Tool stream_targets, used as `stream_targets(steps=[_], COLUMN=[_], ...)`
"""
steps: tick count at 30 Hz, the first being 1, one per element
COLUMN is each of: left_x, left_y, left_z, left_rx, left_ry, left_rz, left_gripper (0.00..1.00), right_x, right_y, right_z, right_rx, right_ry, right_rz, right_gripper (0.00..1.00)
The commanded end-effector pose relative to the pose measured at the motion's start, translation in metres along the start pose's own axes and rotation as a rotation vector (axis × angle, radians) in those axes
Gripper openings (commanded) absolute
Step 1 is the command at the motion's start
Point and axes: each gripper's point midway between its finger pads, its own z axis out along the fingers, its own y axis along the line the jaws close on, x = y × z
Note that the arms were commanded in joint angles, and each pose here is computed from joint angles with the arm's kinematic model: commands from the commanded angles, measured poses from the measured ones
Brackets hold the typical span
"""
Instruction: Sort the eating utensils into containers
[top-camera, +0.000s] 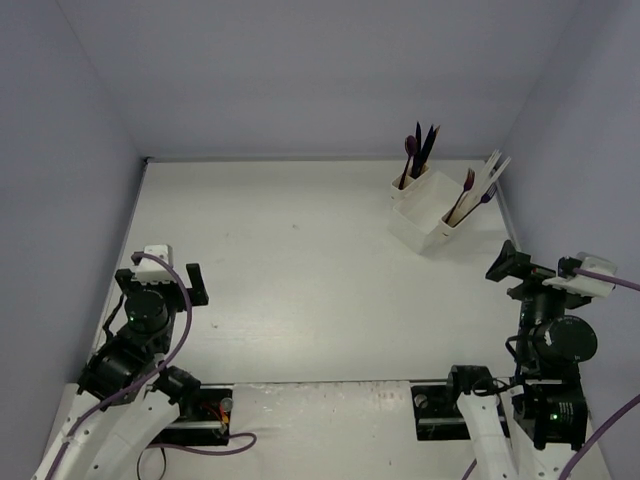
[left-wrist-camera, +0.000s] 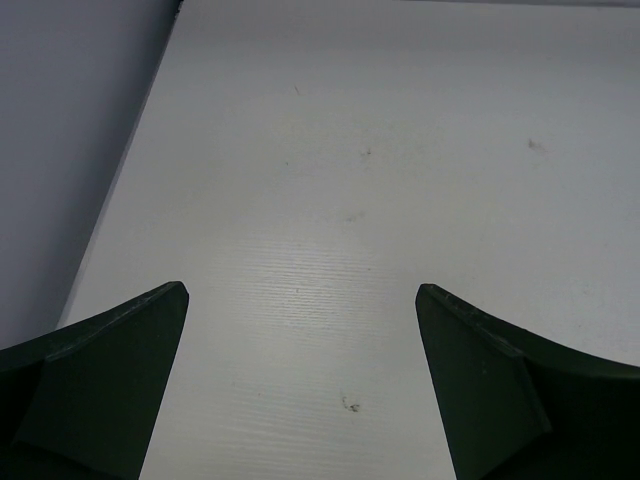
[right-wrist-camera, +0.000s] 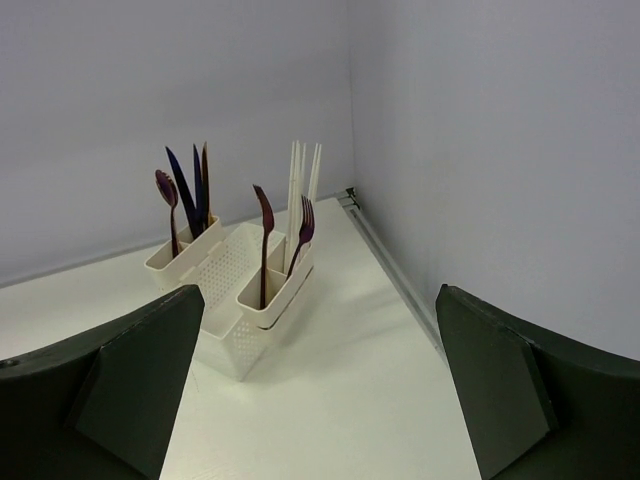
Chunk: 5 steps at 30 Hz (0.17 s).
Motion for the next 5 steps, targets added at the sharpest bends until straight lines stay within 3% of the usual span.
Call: stream_targets(steps=[1,5], left_x=[-0.003,0.0006], left_y=[0.0007,-0.0006], left_z=[0.0129,0.0175], left_rx=[-0.053,-0.066], left_ry=[0.019,0.052], left_rz=[0.015,0.032], left_gripper=[0.97,0.97], right_x=[-0.0107,-0.0127], right_y=[0.0075,0.0118], right_z=[0.0013,0.0024], right_rx=[-0.033,-0.055], right_ry=[-0.034,-0.031], right_rz=[0.033,0.028], right_gripper=[1.0,1.0])
